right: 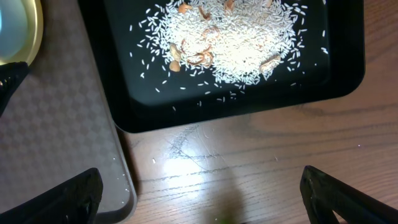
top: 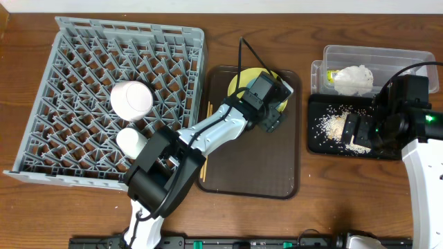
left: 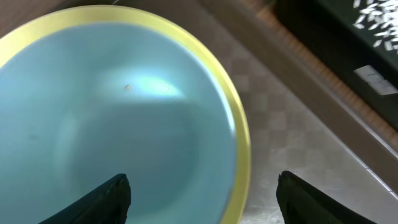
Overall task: Sort waste into correct bins and load items into the dishwasher
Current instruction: 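Reach the left gripper to the blue bowl on the yellow plate and grip its rim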
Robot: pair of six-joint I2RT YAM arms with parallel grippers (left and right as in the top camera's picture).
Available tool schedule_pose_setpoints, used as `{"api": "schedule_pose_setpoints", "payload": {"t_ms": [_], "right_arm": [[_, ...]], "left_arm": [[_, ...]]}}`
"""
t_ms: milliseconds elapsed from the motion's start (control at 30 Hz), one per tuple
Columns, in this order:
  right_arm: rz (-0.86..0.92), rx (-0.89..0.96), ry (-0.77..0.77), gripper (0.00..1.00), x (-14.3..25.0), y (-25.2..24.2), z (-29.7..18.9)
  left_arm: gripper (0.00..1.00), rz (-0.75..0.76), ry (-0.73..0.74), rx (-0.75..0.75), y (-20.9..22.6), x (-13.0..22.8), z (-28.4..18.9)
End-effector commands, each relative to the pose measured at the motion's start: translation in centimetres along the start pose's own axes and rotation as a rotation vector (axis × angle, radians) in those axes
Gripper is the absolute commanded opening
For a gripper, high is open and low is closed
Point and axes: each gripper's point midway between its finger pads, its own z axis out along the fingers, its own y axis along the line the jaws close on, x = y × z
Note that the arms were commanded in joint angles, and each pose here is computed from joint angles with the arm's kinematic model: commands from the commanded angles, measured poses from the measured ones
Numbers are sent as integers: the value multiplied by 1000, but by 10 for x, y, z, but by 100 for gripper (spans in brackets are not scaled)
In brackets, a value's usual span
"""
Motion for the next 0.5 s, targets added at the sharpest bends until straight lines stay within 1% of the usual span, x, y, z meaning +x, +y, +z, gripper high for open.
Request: {"api": "schedule_pose_setpoints", "payload": {"t_ms": [0,67,133,200,267,300,367,467], "right_arm": [[21,4,-22,99,-5,-3,-6],[21,4,-22,99,-5,-3,-6],[21,4,-21,99,-5,-3,-6],[21,4,-19,99,-4,-3,-6],[21,5,-18,99,-4,-3,-6],[21,5,-18,99,-4,-3,-6],[21,5,-18,99,-4,-3,-6],[21,5,-19,99,-4,-3,-6]], "left_arm": [[67,4,59,-159,31,14,-2],[62,2,95,-199,38,25,-2],[52,-3,125,-202,41,33,-3],[47,-5,134,-201,42,36,-3],[36,-4,146,-199,41,38,-4],[33,-4,152,-195,40,40,-4],[32,-4,169,-192,39,44,-4],[25,-3,186,-190,39,48,-5]]}}
